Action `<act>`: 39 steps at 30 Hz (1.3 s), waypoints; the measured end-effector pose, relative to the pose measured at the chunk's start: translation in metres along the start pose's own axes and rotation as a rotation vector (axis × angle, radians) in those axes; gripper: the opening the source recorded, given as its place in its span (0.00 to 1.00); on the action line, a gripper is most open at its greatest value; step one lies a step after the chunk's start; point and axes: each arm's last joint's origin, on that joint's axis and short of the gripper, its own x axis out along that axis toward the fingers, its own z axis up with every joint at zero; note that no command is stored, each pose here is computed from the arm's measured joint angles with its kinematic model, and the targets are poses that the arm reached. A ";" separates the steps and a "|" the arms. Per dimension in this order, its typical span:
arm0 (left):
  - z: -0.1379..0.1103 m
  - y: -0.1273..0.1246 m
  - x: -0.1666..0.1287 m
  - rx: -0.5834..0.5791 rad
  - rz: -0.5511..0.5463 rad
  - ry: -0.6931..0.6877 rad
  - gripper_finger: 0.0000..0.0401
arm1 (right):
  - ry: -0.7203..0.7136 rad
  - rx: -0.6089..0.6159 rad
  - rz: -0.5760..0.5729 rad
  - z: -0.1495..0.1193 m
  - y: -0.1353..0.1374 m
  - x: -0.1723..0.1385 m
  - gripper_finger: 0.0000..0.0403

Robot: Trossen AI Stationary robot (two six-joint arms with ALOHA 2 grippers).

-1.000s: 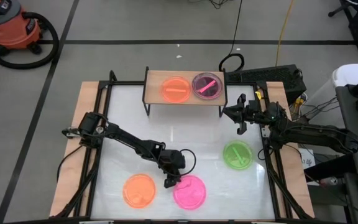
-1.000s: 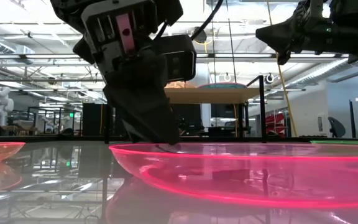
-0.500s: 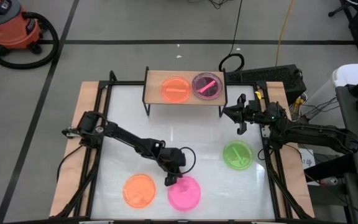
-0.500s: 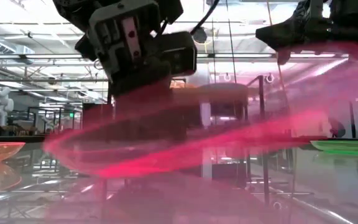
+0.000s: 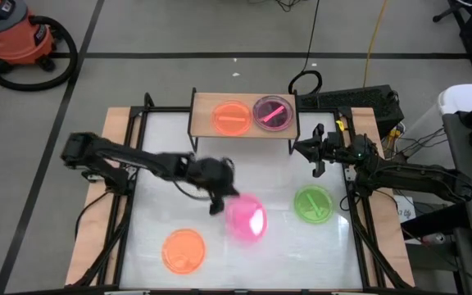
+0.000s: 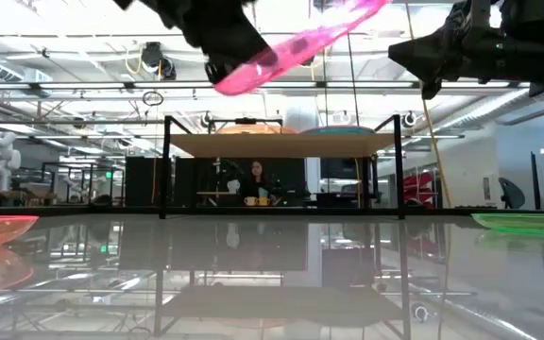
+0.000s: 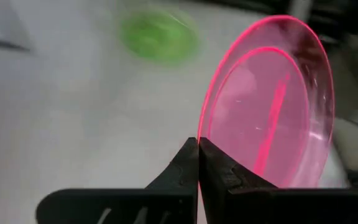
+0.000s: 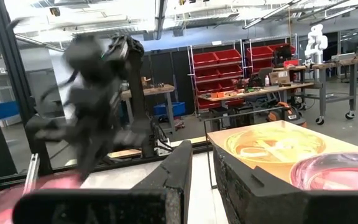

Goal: Place and stack plates onto a shelf
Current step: Stack the pink plate on the orange plate on the shelf

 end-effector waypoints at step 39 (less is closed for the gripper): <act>0.010 0.228 -0.141 -0.431 0.476 -0.277 0.01 | 0.032 0.002 -0.034 -0.005 -0.003 0.003 0.12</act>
